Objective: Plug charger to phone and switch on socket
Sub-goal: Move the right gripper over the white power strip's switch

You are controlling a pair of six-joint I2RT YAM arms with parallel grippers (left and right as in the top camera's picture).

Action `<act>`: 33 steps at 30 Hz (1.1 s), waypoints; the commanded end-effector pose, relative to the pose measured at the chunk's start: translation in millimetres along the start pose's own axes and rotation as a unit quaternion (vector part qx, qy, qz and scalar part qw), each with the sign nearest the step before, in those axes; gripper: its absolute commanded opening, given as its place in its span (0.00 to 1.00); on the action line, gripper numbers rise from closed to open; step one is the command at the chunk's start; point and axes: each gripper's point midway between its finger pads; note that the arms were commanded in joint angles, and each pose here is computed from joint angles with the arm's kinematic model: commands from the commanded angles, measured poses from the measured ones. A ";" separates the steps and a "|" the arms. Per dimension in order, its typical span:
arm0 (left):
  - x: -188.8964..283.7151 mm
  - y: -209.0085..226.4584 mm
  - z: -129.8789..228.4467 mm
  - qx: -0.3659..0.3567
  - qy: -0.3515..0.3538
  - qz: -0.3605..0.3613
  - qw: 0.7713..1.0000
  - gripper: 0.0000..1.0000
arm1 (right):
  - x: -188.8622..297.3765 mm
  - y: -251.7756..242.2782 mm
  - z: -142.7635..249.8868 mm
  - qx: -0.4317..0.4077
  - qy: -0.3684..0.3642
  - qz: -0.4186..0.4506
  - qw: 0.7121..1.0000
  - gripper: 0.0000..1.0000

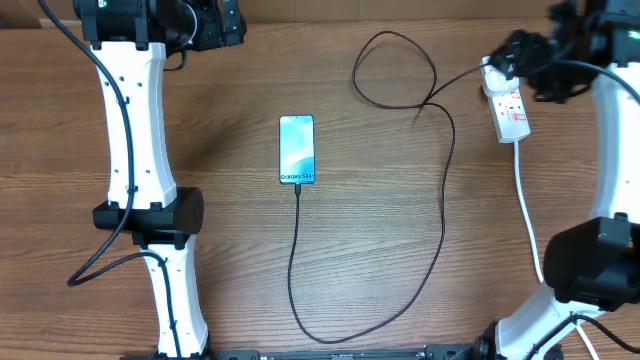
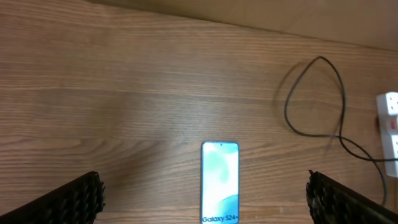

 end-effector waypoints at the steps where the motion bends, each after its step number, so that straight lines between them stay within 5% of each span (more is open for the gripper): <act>1: 7.6 5.3 -1.4 -0.001 -0.006 -0.024 1.000 1.00 | 3.8 -38.4 -32.6 -0.050 -0.062 0.073 0.994 0.86; 7: 5.9 5.5 -0.4 -0.001 -0.003 -0.023 1.000 0.99 | -17.0 -83.4 -60.7 -0.115 -0.096 0.121 0.981 1.00; 33: 5.7 5.6 -0.3 -0.001 -0.003 -0.023 1.000 1.00 | -126.3 -159.5 -69.0 -0.191 -0.087 0.216 0.954 1.00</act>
Point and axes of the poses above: each gripper's point midway between its finger pads, its own x axis back along the fingers, its own y axis along the line the jaws close on, z = x × y, and after that the axes turned 15 degrees about -x, right-handed
